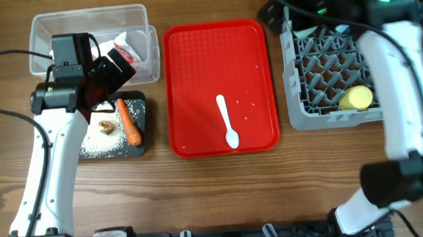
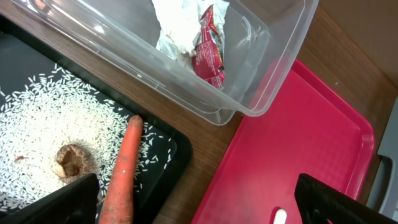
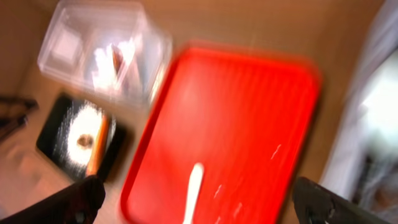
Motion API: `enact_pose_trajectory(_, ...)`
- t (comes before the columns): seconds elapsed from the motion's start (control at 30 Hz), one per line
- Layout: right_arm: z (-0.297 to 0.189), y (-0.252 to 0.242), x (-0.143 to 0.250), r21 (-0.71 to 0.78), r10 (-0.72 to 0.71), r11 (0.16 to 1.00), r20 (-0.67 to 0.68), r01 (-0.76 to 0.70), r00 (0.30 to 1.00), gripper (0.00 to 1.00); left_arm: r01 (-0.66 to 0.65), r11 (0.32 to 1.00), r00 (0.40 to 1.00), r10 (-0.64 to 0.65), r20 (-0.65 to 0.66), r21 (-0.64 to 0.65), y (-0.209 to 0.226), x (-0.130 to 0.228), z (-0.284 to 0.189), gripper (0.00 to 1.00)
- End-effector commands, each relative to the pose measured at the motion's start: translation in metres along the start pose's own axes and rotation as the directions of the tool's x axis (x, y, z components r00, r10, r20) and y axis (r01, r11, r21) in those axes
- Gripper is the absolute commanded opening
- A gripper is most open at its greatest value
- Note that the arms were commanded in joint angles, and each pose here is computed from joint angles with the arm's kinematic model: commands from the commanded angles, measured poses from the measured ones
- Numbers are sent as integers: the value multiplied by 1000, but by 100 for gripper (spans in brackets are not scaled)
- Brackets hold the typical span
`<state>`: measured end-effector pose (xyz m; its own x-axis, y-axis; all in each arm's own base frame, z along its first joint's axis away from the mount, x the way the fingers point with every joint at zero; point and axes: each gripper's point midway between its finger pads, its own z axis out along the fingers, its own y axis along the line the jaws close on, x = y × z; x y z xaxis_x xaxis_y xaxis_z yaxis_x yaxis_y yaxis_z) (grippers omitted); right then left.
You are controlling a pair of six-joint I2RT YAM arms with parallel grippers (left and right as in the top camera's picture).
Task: Sort waste into correct bins and load items into the dishwasher rack
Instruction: 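Lower the right gripper onto the white spoon and grasp it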
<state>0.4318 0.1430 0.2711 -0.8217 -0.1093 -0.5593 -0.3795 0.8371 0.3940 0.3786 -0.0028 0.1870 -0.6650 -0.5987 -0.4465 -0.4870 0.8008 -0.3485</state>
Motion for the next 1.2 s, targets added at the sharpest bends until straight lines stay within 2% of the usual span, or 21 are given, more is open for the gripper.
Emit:
enact_pose_trajectory(0.0,61,8,48,58,84,996,-225,-72,971,99,13,1000,1000,-13,3,4,-1,-3,0,100)
enact_pose_trajectory(0.17,112,20,100,131,48,991,-431,10,901,96,13,1000,1000,-13,3,4,-1,-3,0,100)
enact_pose_trajectory(0.3,140,34,142,131,26,990,-568,60,822,85,13,1000,1000,-13,3,4,-1,-3,0,100)
enact_pose_trajectory(0.4,149,35,162,169,28,981,-627,100,778,82,13,1000,1000,-13,3,4,-1,-3,0,100)
enact_pose_trajectory(0.63,168,15,208,354,133,924,-649,142,749,82,13,1000,1000,-13,3,4,-1,-3,0,100)
enact_pose_trajectory(0.73,180,11,234,335,141,933,-672,128,727,82,13,1000,1000,-13,3,4,-1,-3,0,100)
enact_pose_trajectory(0.83,190,1,257,301,84,935,-701,187,708,80,13,1000,1000,-13,3,4,-1,-3,0,100)
enact_pose_trajectory(1.1,199,-12,268,296,41,926,-698,236,715,77,13,1000,1000,-13,2,5,-1,-3,0,100)
enact_pose_trajectory(1.17,197,-13,269,295,41,925,-704,239,709,73,13,1000,1000,-13,3,4,-1,-3,0,100)
